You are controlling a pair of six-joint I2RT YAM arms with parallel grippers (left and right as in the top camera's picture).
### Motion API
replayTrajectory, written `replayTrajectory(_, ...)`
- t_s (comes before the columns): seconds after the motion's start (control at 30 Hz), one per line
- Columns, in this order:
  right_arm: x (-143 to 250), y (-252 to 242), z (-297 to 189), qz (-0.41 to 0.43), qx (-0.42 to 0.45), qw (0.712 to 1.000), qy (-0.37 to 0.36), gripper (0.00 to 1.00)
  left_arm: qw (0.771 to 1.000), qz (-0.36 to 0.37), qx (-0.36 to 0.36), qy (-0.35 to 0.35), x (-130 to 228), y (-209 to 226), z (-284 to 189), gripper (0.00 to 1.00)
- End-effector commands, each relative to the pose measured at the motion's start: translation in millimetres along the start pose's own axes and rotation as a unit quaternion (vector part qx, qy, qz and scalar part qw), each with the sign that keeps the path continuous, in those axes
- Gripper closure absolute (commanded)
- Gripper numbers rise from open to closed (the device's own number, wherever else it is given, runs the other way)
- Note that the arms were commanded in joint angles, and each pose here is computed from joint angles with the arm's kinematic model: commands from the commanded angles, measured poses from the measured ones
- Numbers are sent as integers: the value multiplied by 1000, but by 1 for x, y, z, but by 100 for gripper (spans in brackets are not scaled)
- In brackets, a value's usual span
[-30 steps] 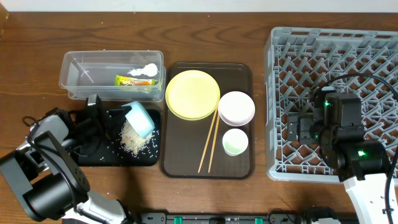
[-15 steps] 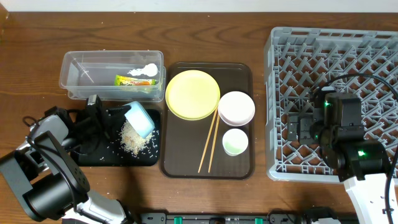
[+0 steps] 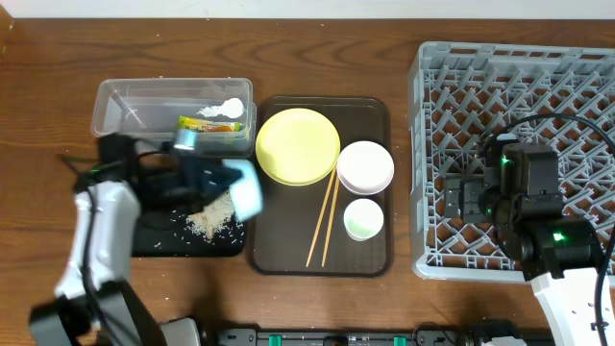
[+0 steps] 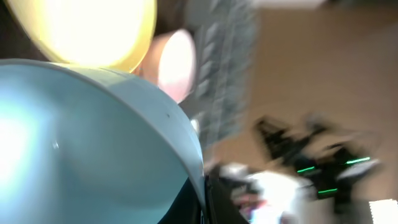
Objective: Sort waste into correct bins and load items into the dishwasher rack
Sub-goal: 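Set the empty blue bowl back on the brown tray with the left gripper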
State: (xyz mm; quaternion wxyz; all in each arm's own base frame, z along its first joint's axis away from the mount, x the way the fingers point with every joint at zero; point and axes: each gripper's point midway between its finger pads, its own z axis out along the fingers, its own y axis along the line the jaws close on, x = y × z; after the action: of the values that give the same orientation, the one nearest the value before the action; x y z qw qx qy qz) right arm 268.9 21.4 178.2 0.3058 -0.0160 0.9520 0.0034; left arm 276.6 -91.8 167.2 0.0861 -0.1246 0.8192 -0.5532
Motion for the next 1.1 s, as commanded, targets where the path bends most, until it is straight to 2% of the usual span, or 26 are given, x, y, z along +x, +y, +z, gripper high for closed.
replayTrajectory(0.0,-6,-1,-5,9,0,1000,-10,1,987,68,-146,25,14,21,18,94)
replayTrajectory(0.23,-6,-1,-5,9,0,1000,-9,1,928,191,-304,95,45,46,61,94)
replayTrajectory(0.47,-6,-1,-5,9,0,1000,-10,1,905,267,-299,142,65,43,108,94)
replayTrajectory(0.7,-6,-1,-5,9,0,1000,-9,1,897,260,-321,158,72,61,133,93)
replayTrajectory(0.77,-6,-1,-5,9,0,1000,-9,1,896,259,-322,160,72,62,134,83)
replayTrajectory(0.8,-6,-1,-5,9,0,1000,-9,1,896,259,-322,160,72,62,134,68)
replayTrajectory(0.87,-6,-1,-5,9,0,1000,-10,1,897,262,-321,156,71,60,134,53)
replayTrajectory(0.93,-6,-1,-5,9,0,1000,-9,1,898,268,-316,150,68,53,134,48)
replayTrajectory(1.07,-6,-1,-5,9,0,1000,-9,1,901,291,-297,126,60,28,133,44)
